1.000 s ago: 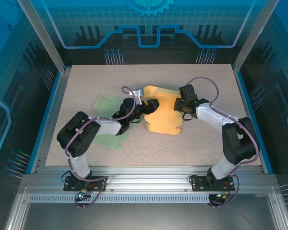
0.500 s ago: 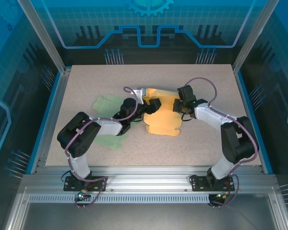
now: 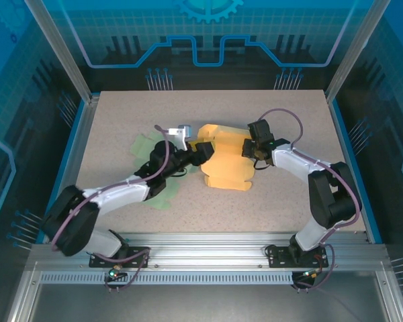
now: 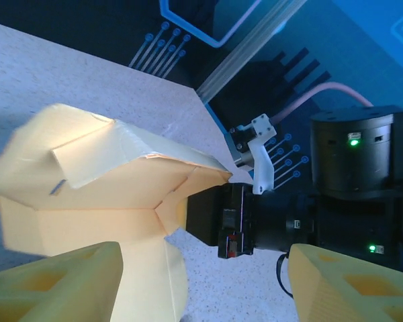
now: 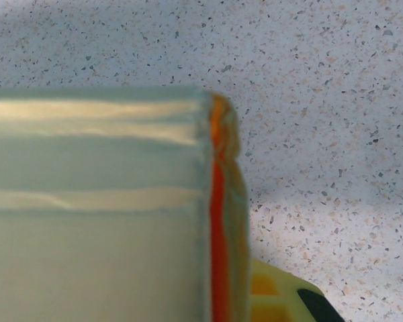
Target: Fold the paper box
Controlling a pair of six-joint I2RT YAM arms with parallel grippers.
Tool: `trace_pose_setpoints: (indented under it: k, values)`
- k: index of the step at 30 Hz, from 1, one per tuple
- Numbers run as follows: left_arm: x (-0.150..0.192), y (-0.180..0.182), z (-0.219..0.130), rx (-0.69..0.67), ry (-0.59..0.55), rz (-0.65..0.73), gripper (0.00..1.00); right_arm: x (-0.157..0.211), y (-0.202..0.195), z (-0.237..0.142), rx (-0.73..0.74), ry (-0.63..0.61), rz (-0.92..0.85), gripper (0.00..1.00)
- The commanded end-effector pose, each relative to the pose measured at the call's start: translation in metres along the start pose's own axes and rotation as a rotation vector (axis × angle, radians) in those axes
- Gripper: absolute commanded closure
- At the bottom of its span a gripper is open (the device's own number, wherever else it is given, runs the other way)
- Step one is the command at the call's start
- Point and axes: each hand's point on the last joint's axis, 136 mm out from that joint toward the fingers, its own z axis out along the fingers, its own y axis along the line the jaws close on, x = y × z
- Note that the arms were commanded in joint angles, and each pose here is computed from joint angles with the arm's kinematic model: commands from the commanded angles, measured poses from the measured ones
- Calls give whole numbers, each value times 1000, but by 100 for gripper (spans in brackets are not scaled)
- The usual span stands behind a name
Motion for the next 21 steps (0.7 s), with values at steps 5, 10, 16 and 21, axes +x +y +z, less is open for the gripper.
trace_pose_setpoints:
  k: [5,10,16,21]
  values:
    - [-10,59,-42,-414,27,199,29,-1,6,-3,-9,1,-27,100]
    - [-53,99,-59,-654,-6,281,29,-1,9,-3,-24,2,-27,100]
    - [-86,140,-34,-701,4,304,34,-2,14,-1,-40,11,-30,100]
    - [-76,158,16,-647,88,308,34,-2,15,1,-39,18,-34,100]
